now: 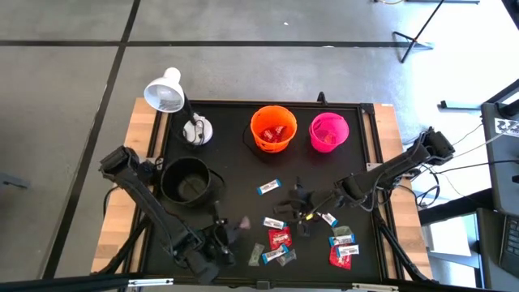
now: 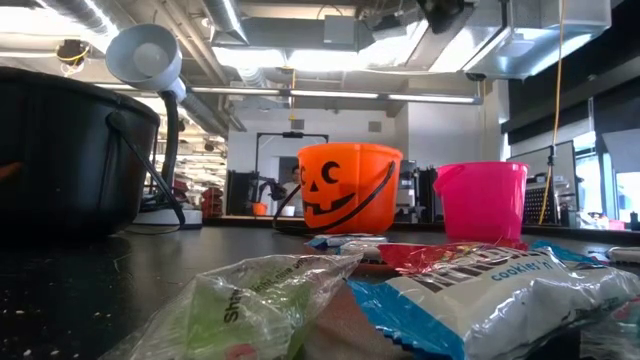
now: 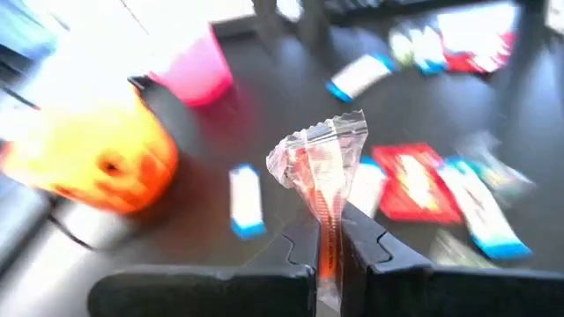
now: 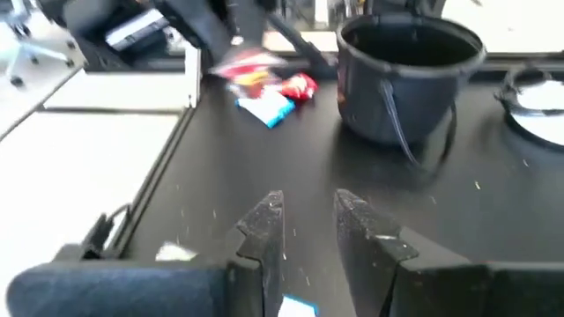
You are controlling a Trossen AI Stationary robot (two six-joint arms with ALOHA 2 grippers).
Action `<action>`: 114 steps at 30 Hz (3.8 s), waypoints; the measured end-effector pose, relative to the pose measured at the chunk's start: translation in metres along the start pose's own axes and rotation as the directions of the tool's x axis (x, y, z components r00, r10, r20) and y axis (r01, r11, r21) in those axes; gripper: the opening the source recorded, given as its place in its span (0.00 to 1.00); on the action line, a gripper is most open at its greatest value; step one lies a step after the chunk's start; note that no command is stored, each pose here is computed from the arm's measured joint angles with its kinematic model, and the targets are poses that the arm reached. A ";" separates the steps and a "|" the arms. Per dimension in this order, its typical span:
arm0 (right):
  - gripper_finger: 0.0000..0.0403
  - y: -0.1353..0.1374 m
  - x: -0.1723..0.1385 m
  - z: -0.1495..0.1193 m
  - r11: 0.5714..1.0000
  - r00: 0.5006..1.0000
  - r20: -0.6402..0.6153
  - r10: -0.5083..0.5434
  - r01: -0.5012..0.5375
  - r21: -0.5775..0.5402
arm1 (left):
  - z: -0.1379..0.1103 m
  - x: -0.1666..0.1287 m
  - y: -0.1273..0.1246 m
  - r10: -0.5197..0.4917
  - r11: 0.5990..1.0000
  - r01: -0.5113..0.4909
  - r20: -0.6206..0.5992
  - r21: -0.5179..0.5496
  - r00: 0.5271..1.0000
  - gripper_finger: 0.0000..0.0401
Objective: Sort candy
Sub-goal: Put the orange candy into the pink bucket
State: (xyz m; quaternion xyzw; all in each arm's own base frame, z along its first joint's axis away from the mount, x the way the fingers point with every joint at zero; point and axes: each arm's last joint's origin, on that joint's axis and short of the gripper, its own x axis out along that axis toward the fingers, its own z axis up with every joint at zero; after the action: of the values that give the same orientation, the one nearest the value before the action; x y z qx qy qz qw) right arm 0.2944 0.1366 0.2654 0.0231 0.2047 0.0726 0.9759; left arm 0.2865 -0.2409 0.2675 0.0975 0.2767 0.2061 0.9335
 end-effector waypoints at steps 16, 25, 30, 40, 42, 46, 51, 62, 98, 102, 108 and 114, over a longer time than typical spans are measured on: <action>0.25 -0.001 0.027 0.002 0.984 0.966 0.187 -0.175 0.178 0.004 | 0.024 0.044 0.030 0.128 0.992 -0.128 -0.012 0.014 0.992 0.01; 0.25 -0.005 0.028 0.008 0.990 0.962 0.233 -0.141 0.139 0.023 | 0.028 0.045 0.029 0.119 0.993 -0.119 0.007 -0.019 0.993 0.01; 0.24 -0.004 0.028 0.008 0.994 0.968 0.229 -0.104 0.109 -0.008 | 0.029 0.045 0.028 0.113 0.994 -0.112 0.012 -0.012 0.994 0.01; 0.02 -0.003 0.028 0.007 0.994 0.973 0.220 -0.069 0.087 -0.072 | 0.028 0.045 0.027 0.070 0.997 -0.070 -0.010 -0.015 0.998 0.07; 0.03 -0.003 0.028 0.007 0.994 0.972 0.223 -0.069 0.087 -0.070 | 0.028 0.046 0.027 0.070 0.997 -0.070 -0.011 -0.013 0.997 0.11; 0.01 -0.003 0.028 0.007 0.993 0.972 0.224 -0.076 0.094 -0.069 | 0.030 0.045 0.028 0.072 0.996 -0.071 -0.013 0.062 0.997 0.19; 0.01 -0.004 0.027 0.009 0.989 0.965 0.235 -0.117 0.135 -0.064 | 0.049 0.033 0.034 0.068 0.990 -0.066 -0.010 0.122 0.998 0.27; 0.00 -0.013 0.010 0.016 0.933 0.919 0.234 -0.316 0.346 -0.097 | 0.088 -0.026 0.046 0.082 0.983 -0.091 0.063 0.160 0.995 0.30; 0.40 0.003 0.109 -0.083 0.999 0.990 -0.134 0.049 -0.045 0.031 | 0.005 -0.091 0.038 0.047 0.997 -0.057 0.171 0.056 0.984 0.29; 0.40 0.011 0.125 -0.080 0.998 0.986 -0.156 0.054 -0.051 0.023 | -0.004 -0.106 0.048 0.036 0.999 -0.035 0.222 -0.010 0.974 0.29; 0.40 0.015 0.150 -0.088 1.000 0.957 -0.290 0.007 -0.013 -0.019 | -0.029 -0.115 0.068 0.009 0.988 0.029 0.251 -0.149 0.968 0.29; 0.40 0.014 0.158 -0.099 0.998 0.931 -0.361 -0.060 0.053 -0.028 | -0.043 -0.111 0.075 0.022 0.968 0.050 0.283 -0.245 0.959 0.29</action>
State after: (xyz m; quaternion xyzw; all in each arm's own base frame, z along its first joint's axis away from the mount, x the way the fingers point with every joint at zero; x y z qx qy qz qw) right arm 0.3955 0.1753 0.1128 -0.0053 0.3805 0.0492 0.9234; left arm 0.1528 -0.2194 0.3068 0.0057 0.1125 0.2166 0.9697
